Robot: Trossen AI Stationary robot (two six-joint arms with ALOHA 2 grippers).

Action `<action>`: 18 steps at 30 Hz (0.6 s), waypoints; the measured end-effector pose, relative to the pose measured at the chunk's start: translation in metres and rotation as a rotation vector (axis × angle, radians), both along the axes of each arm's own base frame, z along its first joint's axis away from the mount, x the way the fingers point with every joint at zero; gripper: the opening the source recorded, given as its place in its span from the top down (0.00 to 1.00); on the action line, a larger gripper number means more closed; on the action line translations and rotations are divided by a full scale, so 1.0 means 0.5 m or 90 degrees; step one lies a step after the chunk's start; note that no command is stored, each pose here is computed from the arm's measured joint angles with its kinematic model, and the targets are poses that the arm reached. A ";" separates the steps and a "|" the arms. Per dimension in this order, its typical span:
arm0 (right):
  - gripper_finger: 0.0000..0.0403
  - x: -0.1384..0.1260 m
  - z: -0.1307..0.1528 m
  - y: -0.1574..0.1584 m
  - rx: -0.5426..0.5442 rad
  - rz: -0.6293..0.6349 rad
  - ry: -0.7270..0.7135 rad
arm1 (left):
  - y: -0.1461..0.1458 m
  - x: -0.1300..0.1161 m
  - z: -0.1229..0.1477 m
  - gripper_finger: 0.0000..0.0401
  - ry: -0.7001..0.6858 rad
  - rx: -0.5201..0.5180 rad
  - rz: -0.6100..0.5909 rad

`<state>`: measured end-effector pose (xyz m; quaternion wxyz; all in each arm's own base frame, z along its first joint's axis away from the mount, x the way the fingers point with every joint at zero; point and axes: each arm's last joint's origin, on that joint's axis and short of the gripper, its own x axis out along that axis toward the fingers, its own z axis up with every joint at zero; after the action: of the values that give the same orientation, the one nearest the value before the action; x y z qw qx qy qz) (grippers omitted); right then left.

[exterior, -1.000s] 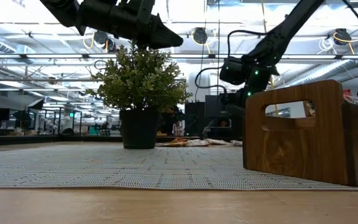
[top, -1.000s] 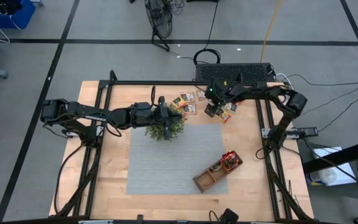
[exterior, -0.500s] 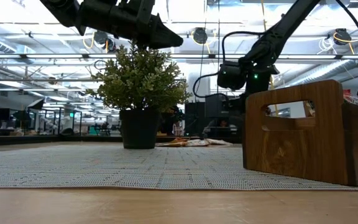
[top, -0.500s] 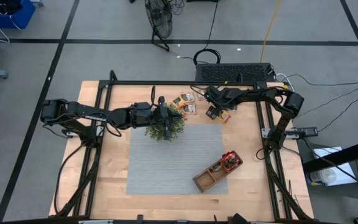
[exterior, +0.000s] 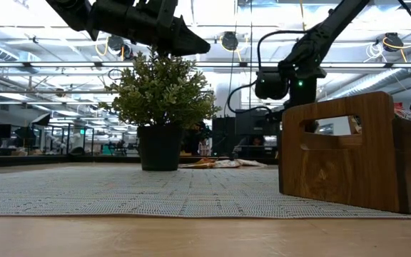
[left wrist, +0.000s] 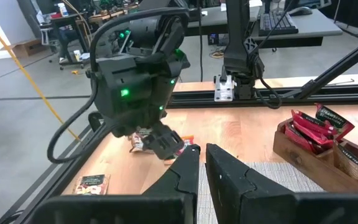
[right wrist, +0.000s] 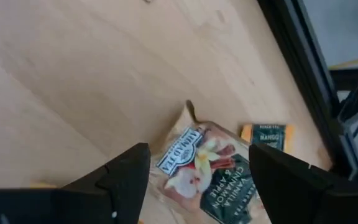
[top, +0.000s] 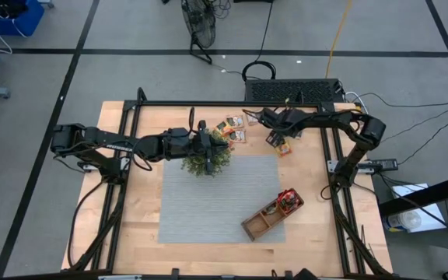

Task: Pick & Place Tea
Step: Put the apple tea sachet into the brown organizer

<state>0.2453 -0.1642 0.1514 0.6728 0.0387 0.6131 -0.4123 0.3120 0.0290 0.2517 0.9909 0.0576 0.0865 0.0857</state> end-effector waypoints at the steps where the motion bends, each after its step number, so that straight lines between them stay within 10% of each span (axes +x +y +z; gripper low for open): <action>1: 0.37 0.000 0.000 0.000 0.001 -0.008 -0.006 | 0.000 0.000 0.000 0.91 0.000 0.000 0.000; 18: 0.37 -0.024 -0.024 -0.005 0.013 -0.102 -0.045 | 0.000 0.000 0.000 0.91 -0.002 -0.010 0.002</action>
<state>0.2331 -0.1666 0.1394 0.6582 0.1090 0.5881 -0.4572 0.3120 0.0290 0.2517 0.9913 0.0497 0.0858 0.0863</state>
